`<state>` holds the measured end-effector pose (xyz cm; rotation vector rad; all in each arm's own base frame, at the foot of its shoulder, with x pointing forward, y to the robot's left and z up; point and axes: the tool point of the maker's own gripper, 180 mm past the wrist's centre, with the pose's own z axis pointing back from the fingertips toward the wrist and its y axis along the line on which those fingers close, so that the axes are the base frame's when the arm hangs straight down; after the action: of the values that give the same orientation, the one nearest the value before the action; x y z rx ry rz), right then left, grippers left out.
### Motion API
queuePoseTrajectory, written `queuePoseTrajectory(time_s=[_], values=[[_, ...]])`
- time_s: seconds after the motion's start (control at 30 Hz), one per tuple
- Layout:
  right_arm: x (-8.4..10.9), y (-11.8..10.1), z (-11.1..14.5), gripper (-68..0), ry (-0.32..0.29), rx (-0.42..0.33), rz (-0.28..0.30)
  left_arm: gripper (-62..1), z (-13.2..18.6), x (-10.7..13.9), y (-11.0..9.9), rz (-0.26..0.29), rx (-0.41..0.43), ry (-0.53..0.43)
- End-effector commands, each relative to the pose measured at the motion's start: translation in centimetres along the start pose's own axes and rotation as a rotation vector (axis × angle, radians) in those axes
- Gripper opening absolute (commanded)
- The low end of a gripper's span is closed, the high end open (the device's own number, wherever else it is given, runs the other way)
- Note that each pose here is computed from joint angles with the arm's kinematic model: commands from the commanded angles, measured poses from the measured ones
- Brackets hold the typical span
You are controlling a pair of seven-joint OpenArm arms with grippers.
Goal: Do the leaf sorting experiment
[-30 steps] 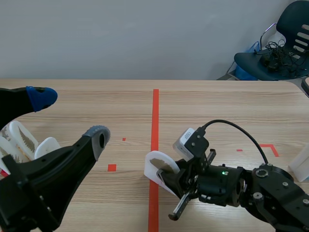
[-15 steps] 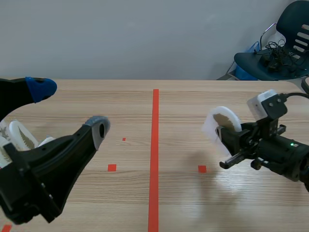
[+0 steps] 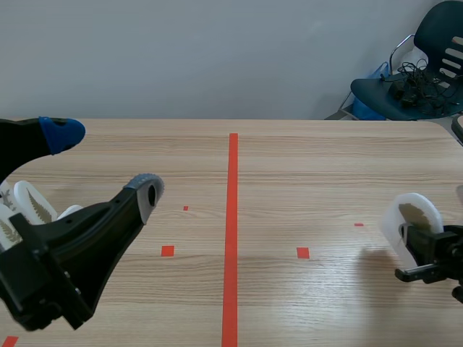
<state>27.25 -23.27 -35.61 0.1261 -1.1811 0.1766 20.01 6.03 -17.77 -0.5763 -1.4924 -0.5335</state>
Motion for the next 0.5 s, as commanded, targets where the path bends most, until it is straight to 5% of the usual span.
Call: queuePoseTrajectory(time_s=[0.0, 0.23, 0.47], values=[[1.5, -1.0, -0.4, -61.1, -0.048, -0.022, 0.004, 1.4, -0.1, 0.5, -0.1, 0.007, -0.001, -0.025], [-0.4, -2.8, -0.7, -61.1, -0.009, -0.102, -0.037, 1.4, -0.1, 0.5, -0.1, 0.007, -0.001, -0.025], [-0.2, -4.4, -1.0, -61.1, -0.011, -0.182, -0.027, 1.4, -0.1, 0.5, -0.1, 0.007, -0.001, -0.025]])
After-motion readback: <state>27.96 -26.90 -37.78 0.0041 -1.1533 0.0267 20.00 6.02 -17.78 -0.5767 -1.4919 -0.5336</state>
